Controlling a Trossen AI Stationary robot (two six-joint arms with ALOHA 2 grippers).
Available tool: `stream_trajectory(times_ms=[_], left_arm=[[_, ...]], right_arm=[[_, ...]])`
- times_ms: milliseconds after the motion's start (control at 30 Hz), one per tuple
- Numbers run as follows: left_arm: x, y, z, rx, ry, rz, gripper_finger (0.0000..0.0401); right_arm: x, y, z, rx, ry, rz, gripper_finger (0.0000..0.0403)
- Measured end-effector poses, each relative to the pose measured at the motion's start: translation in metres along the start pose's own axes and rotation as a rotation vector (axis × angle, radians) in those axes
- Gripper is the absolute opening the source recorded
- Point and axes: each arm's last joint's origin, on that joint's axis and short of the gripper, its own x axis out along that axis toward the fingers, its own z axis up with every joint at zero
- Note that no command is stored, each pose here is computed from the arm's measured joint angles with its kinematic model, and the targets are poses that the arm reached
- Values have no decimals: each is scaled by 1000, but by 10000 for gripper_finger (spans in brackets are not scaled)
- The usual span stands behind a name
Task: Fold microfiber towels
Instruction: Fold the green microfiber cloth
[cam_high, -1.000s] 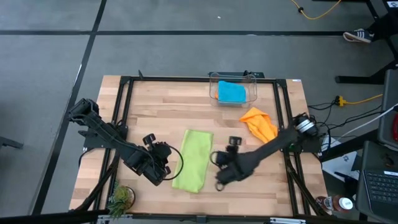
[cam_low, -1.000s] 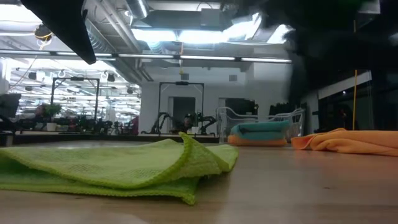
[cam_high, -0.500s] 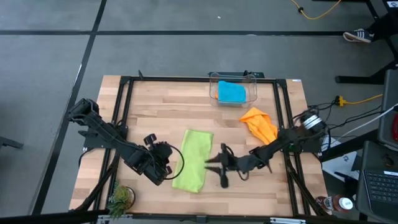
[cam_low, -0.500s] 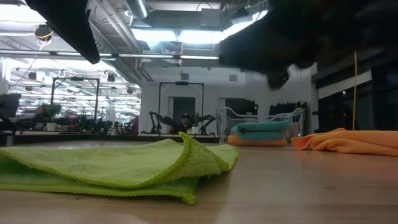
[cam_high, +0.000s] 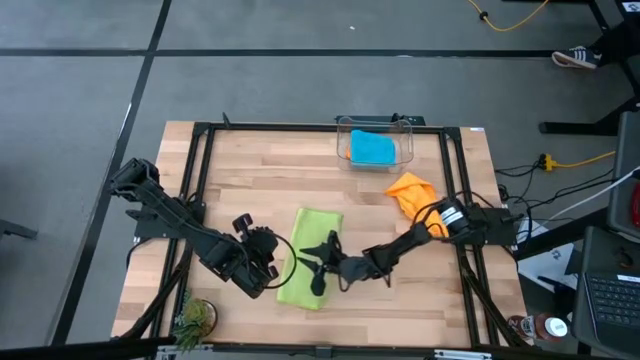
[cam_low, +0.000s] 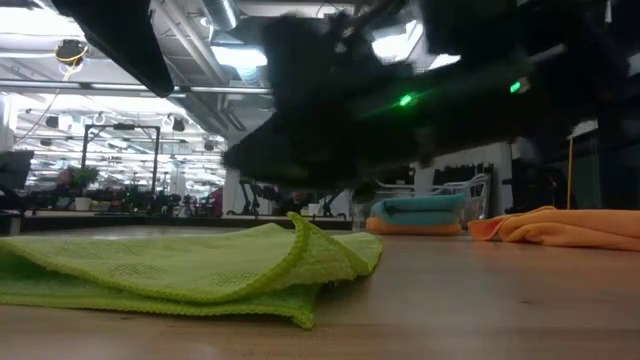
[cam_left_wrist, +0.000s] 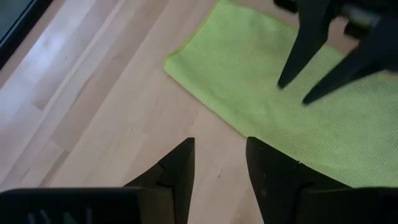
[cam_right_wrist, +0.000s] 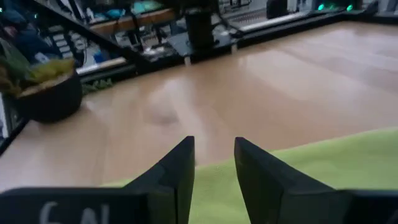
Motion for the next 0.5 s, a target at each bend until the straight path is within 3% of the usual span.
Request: stream_trajectory(times_ms=[300,500], left_arm=[[0,0,0,-4,-3,-4,136],[0,0,1,-3,-17,4,136]], right_arm=[[24,-2,-28,-66,100,-28,116],[39,-18,-26,-170,213,253,116]])
